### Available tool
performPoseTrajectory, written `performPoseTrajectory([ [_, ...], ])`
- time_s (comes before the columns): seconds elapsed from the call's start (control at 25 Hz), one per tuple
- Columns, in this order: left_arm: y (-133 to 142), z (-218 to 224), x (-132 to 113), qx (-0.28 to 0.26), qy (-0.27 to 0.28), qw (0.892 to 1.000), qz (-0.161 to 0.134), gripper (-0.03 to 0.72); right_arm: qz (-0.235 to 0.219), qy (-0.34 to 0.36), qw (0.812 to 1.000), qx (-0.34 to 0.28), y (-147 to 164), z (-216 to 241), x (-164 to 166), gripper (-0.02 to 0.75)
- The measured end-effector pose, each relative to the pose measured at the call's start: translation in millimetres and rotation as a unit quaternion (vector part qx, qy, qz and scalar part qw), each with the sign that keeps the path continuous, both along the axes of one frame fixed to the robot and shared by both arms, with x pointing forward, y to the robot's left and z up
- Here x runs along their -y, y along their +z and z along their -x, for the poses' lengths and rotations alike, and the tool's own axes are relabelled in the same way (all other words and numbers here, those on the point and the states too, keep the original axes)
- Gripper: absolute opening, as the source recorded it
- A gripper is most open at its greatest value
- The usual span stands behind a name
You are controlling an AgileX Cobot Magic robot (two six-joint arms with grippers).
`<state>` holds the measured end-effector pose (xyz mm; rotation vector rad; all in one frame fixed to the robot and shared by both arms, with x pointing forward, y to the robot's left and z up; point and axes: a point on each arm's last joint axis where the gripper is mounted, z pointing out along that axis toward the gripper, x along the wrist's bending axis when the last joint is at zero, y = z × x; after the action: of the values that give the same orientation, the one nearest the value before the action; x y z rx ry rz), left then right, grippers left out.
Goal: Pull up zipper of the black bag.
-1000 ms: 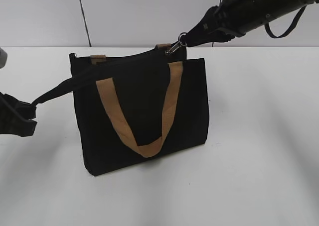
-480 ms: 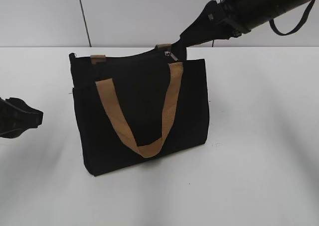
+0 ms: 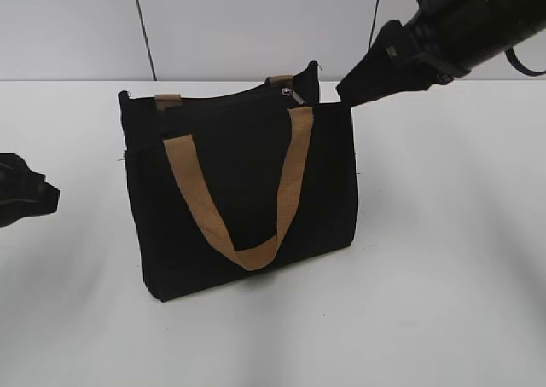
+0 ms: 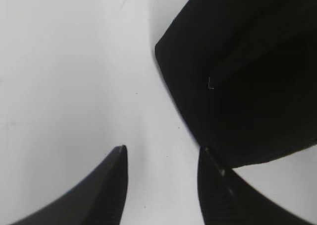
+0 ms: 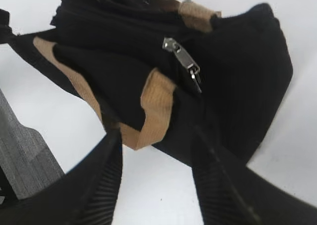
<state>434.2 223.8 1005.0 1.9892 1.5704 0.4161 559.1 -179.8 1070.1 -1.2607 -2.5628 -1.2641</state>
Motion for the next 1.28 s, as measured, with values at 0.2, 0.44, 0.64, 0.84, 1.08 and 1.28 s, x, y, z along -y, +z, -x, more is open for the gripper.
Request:
performPoseTrajectory([
  [0.2,16.2,13.0,-4.6,0.000,-0.002,1.000,0.001,0.349,0.018,-0.024,1.000,0.001,-12.3,22.2,8.7,0.360],
  [0.44,34.0,38.7,-15.5,0.006,-0.007,1.000,-0.006,0.349,0.025,-0.038,0.999,0.030,-4.4,59.3,18.9,0.360],
  [0.64,48.1,61.8,-25.8,0.024,-0.009,1.000,-0.011,0.349,0.031,-0.038,0.997,0.063,6.8,99.9,28.7,0.360],
  [0.84,60.1,88.1,-36.0,0.045,-0.009,0.999,-0.003,0.349,0.043,-0.069,0.994,0.068,6.3,140.2,41.4,0.360],
  [1.08,65.6,114.6,-47.1,0.052,-0.008,0.999,-0.006,0.349,0.047,-0.112,0.987,0.108,12.4,196.3,58.8,0.360],
  [1.28,69.3,134.7,-56.8,0.073,-0.006,0.997,-0.009,0.349,0.055,-0.156,0.979,0.115,17.6,236.1,73.0,0.360],
])
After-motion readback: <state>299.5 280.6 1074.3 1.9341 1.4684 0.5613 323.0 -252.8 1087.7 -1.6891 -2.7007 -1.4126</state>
